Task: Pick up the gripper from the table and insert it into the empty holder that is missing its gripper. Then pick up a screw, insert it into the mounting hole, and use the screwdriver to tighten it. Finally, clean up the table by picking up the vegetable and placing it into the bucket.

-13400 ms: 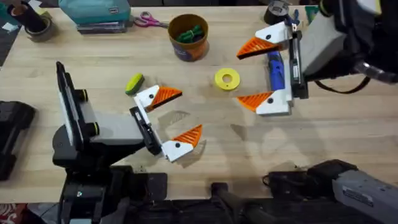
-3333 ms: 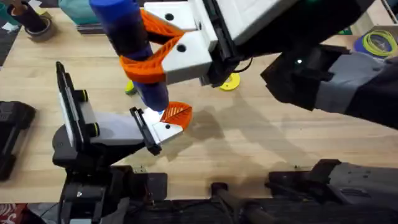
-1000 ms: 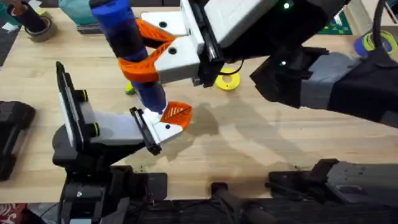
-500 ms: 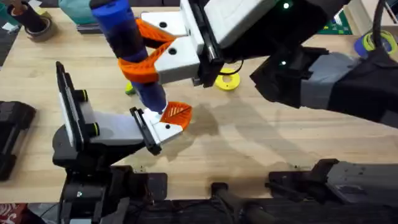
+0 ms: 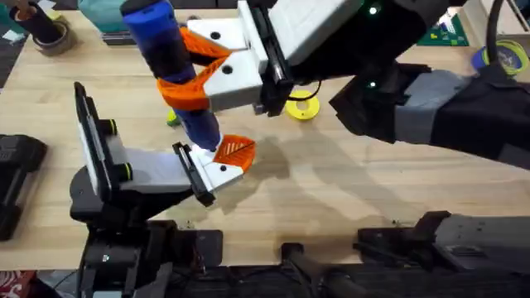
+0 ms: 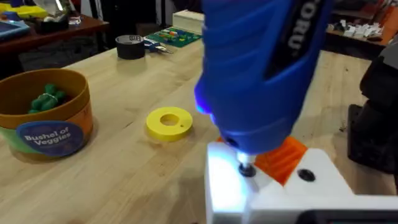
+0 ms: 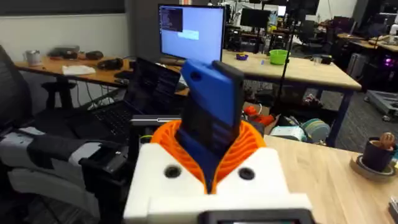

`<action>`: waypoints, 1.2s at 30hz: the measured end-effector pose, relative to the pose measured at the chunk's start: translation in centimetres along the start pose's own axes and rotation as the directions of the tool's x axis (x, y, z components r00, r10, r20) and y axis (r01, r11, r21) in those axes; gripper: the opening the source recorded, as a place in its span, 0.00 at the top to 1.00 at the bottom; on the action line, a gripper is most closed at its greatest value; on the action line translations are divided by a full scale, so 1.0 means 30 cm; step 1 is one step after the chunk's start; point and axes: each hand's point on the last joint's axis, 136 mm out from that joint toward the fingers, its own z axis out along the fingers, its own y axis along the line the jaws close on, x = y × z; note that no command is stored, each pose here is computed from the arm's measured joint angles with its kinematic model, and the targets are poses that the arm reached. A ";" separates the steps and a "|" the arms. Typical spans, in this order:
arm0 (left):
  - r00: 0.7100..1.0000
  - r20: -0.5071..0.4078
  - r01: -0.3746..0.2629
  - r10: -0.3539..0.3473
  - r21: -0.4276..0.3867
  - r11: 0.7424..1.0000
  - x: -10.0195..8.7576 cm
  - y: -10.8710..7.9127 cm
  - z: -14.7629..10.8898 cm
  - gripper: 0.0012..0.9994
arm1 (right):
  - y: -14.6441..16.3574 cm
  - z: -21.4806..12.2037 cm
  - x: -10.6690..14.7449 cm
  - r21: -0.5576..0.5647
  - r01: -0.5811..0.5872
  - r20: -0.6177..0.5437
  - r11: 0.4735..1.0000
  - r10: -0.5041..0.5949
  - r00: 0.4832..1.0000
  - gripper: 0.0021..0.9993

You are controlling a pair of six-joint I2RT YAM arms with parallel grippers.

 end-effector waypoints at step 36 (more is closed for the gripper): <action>1.000 0.000 -0.001 0.001 0.000 1.000 0.000 0.000 0.000 0.99 | -0.055 0.047 -0.153 -0.006 -0.009 -0.026 1.000 0.009 1.000 0.98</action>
